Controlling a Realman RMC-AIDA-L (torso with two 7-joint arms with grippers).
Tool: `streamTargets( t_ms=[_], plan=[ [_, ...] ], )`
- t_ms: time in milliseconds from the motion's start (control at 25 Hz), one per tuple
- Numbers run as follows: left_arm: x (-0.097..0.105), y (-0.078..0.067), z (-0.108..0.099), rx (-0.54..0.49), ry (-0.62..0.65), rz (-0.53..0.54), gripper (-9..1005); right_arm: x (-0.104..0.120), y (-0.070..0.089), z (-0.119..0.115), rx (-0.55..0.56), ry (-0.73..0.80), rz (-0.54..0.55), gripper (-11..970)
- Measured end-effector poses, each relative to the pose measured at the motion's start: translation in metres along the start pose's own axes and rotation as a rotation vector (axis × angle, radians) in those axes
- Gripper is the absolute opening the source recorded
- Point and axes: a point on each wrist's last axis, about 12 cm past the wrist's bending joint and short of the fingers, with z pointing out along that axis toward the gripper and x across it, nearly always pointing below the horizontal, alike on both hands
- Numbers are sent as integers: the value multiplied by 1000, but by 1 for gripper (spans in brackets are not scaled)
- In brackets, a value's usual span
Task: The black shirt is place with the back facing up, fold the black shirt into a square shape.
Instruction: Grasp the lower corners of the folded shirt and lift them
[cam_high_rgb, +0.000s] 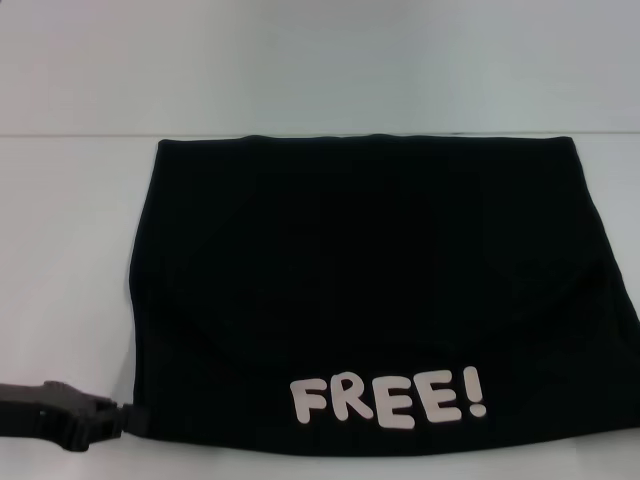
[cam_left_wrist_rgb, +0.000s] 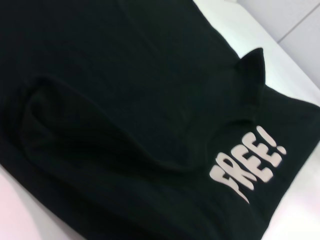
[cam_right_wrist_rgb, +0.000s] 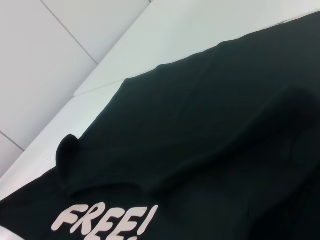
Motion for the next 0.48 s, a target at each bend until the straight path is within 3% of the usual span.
streamTargets(
  t_ms=[480],
  plan=[
    [8,-11,-12,91,0,-20,18,10,4,-17,-31,42,34,34]
  ],
)
